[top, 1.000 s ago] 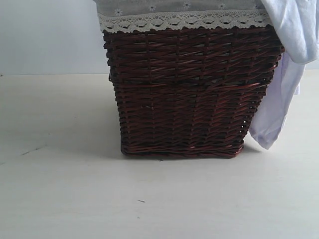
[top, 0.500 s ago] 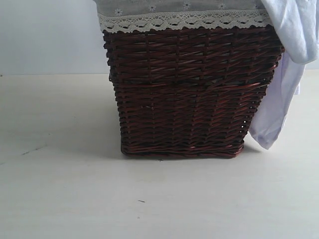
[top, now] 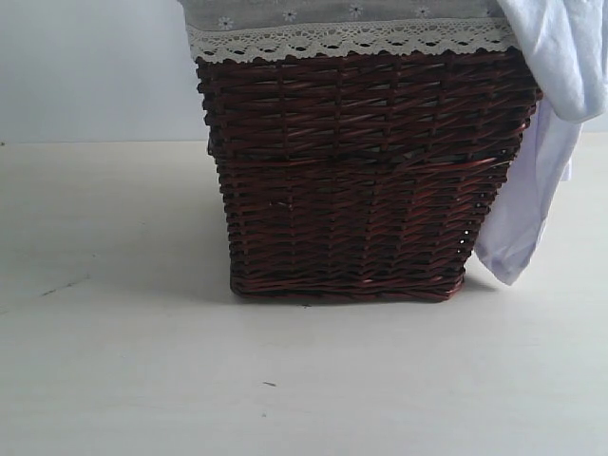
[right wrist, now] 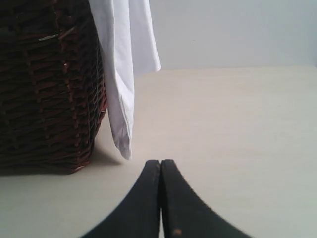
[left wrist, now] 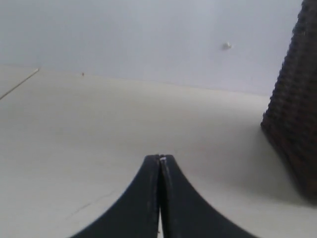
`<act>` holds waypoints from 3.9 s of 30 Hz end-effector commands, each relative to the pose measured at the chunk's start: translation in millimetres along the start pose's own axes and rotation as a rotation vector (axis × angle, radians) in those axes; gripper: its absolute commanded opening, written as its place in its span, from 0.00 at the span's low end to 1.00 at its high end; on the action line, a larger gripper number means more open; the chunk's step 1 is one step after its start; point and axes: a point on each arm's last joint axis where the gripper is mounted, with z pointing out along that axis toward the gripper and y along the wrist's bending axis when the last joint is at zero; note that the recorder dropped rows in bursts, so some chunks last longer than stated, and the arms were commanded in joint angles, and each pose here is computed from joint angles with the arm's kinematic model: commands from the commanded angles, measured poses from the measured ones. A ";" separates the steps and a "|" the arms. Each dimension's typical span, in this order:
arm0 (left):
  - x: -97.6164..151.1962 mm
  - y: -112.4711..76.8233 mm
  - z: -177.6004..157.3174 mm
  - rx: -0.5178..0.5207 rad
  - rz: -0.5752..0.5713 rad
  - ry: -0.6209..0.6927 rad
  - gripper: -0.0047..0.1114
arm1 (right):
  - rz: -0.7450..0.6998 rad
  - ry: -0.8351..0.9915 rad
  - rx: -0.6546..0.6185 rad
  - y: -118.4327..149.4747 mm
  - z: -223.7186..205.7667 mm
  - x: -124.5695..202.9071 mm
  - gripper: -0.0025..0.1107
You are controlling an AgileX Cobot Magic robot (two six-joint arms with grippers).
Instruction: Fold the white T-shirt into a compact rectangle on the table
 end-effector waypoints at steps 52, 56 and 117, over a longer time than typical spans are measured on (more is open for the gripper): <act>-87.7 -63.5 87.3 0.277 0.285 0.514 0.04 | -0.253 0.257 -0.196 31.6 61.2 -126.6 0.02; -86.2 -64.8 93.2 0.276 0.296 0.508 0.04 | -0.342 0.379 -0.181 36.8 91.9 -118.5 0.02; -82.5 -64.3 92.9 0.272 0.276 0.517 0.51 | -0.250 0.602 -0.002 71.7 286.4 -14.6 0.35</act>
